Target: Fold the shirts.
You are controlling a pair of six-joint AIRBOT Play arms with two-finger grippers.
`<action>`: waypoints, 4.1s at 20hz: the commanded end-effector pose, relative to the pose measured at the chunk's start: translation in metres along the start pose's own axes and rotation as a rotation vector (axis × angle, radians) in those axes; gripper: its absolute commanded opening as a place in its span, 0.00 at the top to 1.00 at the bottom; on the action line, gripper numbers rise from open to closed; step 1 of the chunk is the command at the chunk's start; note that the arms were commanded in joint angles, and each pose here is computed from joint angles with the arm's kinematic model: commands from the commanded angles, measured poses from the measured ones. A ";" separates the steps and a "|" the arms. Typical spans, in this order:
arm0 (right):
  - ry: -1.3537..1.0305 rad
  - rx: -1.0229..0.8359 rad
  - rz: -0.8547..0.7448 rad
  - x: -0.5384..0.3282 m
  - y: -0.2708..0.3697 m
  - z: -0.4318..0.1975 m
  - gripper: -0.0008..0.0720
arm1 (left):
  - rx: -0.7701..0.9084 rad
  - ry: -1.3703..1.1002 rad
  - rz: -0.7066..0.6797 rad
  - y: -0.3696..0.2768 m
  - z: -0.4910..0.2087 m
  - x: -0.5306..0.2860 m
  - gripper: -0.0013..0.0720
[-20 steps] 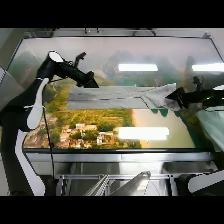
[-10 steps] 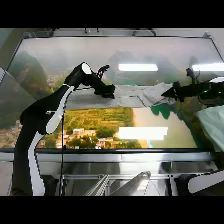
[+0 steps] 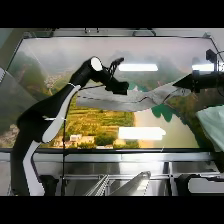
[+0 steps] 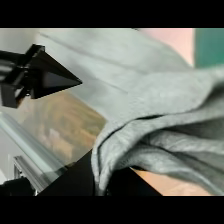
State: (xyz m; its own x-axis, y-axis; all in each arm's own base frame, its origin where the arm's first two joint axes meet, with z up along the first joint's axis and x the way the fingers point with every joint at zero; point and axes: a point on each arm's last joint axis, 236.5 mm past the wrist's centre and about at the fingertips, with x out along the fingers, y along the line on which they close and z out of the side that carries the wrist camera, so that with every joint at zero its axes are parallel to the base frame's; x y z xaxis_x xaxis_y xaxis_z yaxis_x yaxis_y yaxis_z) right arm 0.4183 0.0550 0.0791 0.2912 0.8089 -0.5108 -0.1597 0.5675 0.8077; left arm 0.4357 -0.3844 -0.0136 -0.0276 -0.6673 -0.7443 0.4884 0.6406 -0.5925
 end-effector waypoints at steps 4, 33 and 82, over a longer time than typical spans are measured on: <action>0.018 -0.215 0.067 0.074 0.095 0.005 0.97 | 0.082 -0.193 -0.015 -0.038 0.012 -0.198 0.96; 0.245 -0.151 -0.152 0.171 0.005 -0.031 0.03 | 0.012 -0.157 0.057 -0.001 -0.051 -0.295 0.96; -0.254 1.236 -1.203 -0.340 -0.116 -0.263 0.97 | -0.021 -0.039 -0.004 0.008 -0.096 -0.259 0.96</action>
State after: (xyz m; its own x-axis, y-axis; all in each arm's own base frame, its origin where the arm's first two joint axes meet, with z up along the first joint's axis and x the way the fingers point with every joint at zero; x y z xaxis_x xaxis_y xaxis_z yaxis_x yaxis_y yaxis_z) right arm 0.1256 -0.2551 0.1126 -0.0562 -0.1253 -0.9905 0.9564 0.2781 -0.0894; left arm 0.3638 -0.1697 0.1454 0.0089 -0.6847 -0.7288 0.4649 0.6481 -0.6032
